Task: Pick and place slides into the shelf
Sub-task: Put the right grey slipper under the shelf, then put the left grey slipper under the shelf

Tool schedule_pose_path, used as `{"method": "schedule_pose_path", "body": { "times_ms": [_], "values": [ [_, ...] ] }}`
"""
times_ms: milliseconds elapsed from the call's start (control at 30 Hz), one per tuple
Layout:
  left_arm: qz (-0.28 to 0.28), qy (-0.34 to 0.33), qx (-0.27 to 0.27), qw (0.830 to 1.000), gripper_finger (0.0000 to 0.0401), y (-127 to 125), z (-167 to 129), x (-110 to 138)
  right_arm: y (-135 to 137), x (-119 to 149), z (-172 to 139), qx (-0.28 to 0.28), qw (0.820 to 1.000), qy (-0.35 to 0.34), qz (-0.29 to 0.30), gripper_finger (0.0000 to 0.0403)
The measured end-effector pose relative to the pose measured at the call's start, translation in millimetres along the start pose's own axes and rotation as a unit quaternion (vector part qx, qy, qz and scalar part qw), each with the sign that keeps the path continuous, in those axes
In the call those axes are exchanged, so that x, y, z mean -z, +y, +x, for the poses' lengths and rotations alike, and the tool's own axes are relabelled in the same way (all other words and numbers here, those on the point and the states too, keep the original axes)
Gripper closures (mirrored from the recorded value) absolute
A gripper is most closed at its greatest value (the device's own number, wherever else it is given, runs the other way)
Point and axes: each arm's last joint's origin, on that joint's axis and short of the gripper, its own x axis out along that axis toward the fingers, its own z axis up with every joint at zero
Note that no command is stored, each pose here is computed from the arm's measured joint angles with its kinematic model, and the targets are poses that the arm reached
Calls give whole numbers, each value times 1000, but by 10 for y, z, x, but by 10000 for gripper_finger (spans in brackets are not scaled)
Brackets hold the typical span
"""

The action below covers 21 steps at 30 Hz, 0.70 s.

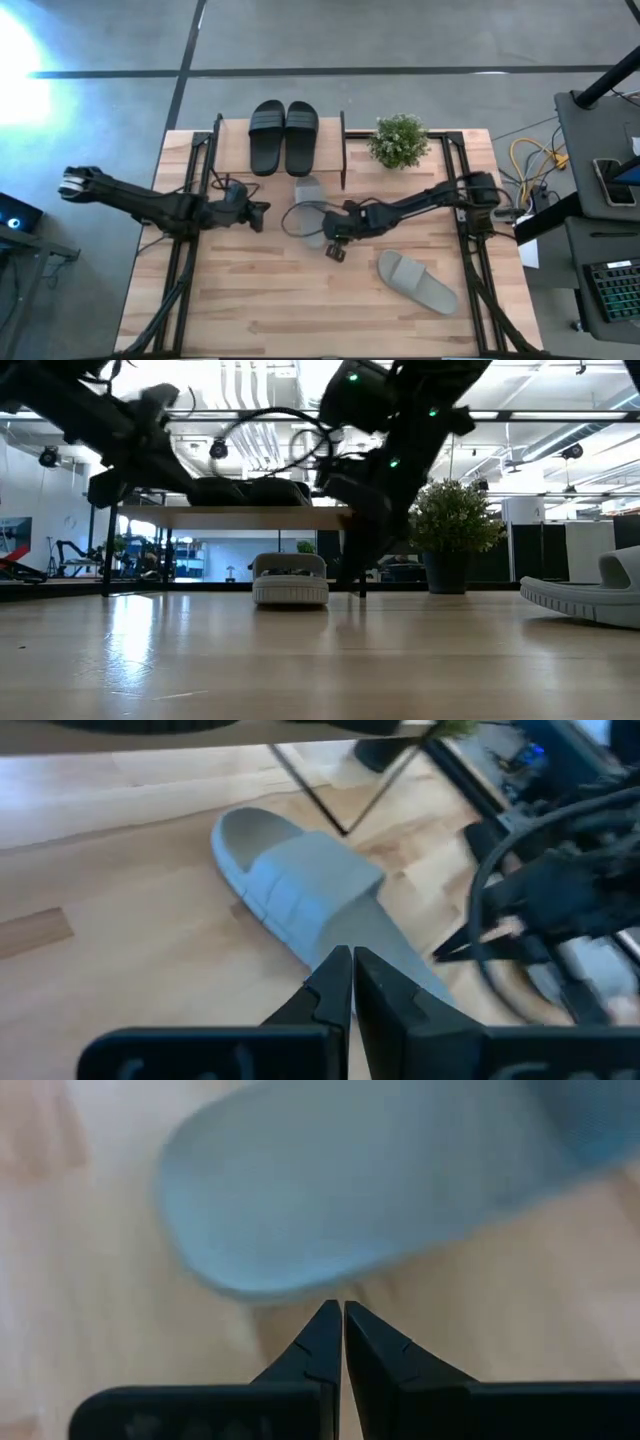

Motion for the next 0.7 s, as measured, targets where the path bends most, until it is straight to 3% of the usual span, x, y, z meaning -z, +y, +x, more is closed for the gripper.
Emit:
{"method": "schedule_pose_path", "body": {
  "times_ms": [133, 400, 533, 700],
  "values": [
    [0, -5, 25, 1000, 401, -5, -82, -26, 86, -91, 154, -11, 999, 2, -47, 394],
    [-3, -17, 45, 999, 401, -3, -160, -81, 195, -318, 210, -15, 997, -13, -74, 394],
    [9, -18, 48, 999, 401, -11, -170, -93, 146, -252, 135, 12, 997, 47, -64, 394],
    [13, -9, 44, 999, 401, -10, -140, -61, 17, 31, -126, 70, 985, 157, 12, 394]
  ]
}}
